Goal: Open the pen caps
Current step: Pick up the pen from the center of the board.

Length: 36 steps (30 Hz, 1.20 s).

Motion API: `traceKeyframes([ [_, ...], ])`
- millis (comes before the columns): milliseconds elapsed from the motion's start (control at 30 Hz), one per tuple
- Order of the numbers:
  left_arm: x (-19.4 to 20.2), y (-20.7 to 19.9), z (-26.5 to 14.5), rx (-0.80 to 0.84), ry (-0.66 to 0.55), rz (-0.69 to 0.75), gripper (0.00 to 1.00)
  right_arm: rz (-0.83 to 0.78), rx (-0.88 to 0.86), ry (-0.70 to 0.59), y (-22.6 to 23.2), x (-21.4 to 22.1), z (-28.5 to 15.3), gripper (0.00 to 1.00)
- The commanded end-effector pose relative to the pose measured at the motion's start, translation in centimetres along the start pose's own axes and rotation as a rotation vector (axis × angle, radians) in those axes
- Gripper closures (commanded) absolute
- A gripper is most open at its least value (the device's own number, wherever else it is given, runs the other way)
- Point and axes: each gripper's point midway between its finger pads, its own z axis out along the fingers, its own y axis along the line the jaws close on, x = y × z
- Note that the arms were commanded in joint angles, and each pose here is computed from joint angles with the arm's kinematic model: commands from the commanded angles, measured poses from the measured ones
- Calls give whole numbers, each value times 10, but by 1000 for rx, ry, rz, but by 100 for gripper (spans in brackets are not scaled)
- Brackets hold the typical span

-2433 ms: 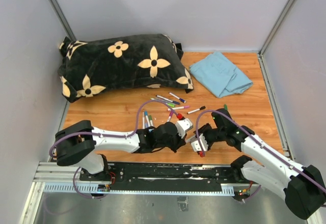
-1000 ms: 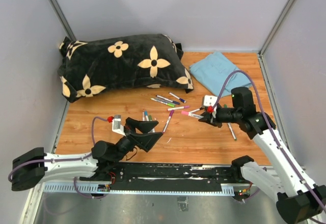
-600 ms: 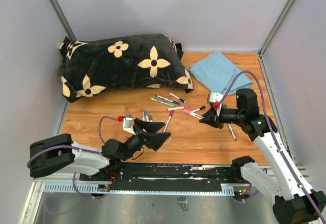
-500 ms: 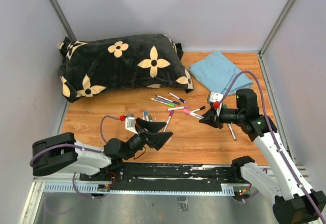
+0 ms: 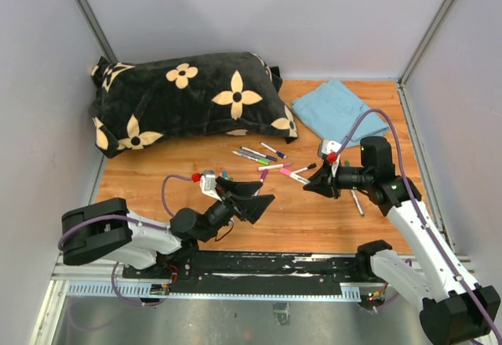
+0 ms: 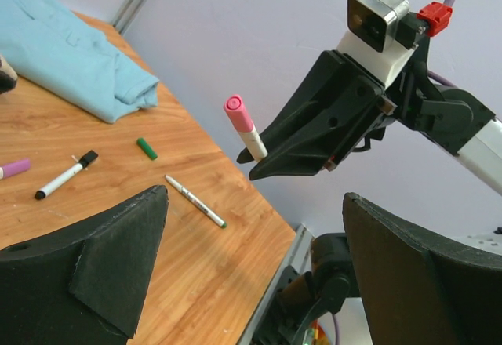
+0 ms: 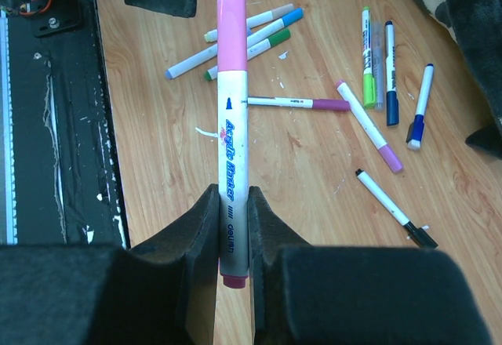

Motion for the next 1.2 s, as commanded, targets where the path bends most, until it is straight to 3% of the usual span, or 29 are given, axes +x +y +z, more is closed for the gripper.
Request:
traceKeyframes([
  [0, -50, -31, 15, 91, -217, -69, 3, 34, -14, -29, 1, -3, 2, 96],
  [400, -47, -8, 48, -49, -296, -102, 6, 48, -45, -44, 5, -2, 5, 95],
  [700, -44, -10, 69, -59, -331, -188, 29, 48, -48, -42, 6, 0, 6, 95],
  [867, -41, -11, 72, -51, -326, -204, 52, 46, -53, -41, 6, 0, 6, 95],
  [1167, -41, -17, 75, -22, -318, -227, 61, 26, -63, -17, 8, 7, 10, 94],
])
